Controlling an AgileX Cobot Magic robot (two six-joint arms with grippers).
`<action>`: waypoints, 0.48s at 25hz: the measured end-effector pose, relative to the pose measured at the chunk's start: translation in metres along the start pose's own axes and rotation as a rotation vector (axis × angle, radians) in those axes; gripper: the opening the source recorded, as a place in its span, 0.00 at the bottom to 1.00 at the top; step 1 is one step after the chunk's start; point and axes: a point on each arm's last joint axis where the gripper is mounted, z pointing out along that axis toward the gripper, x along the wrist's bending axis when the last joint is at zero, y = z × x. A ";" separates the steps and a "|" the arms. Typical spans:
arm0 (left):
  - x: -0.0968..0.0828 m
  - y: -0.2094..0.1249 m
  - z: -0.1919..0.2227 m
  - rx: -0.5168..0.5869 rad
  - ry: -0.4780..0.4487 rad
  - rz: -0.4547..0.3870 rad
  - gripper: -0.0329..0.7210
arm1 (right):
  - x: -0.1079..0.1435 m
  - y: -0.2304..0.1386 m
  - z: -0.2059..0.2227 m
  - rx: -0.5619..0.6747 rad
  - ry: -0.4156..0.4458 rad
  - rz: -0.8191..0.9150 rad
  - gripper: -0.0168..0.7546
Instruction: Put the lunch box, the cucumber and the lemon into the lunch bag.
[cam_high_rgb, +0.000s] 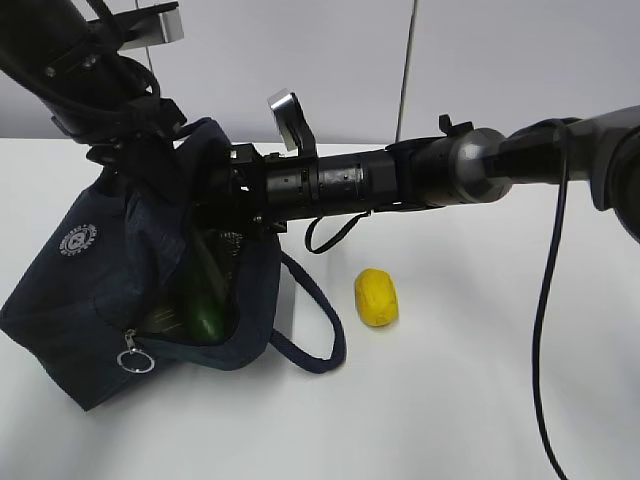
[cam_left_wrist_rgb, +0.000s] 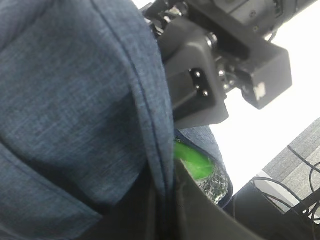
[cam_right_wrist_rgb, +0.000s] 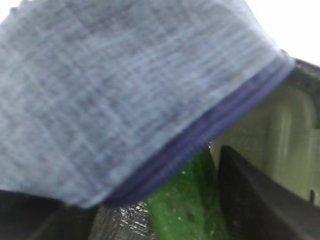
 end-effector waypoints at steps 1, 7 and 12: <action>0.000 0.000 0.000 0.000 0.000 0.000 0.04 | 0.000 0.000 0.000 0.000 0.001 0.001 0.77; 0.000 0.000 0.000 0.000 0.000 0.000 0.04 | -0.005 0.008 -0.016 -0.013 0.004 0.038 0.77; 0.000 0.000 0.000 -0.002 0.001 0.000 0.04 | -0.020 0.019 -0.052 -0.012 -0.056 0.085 0.77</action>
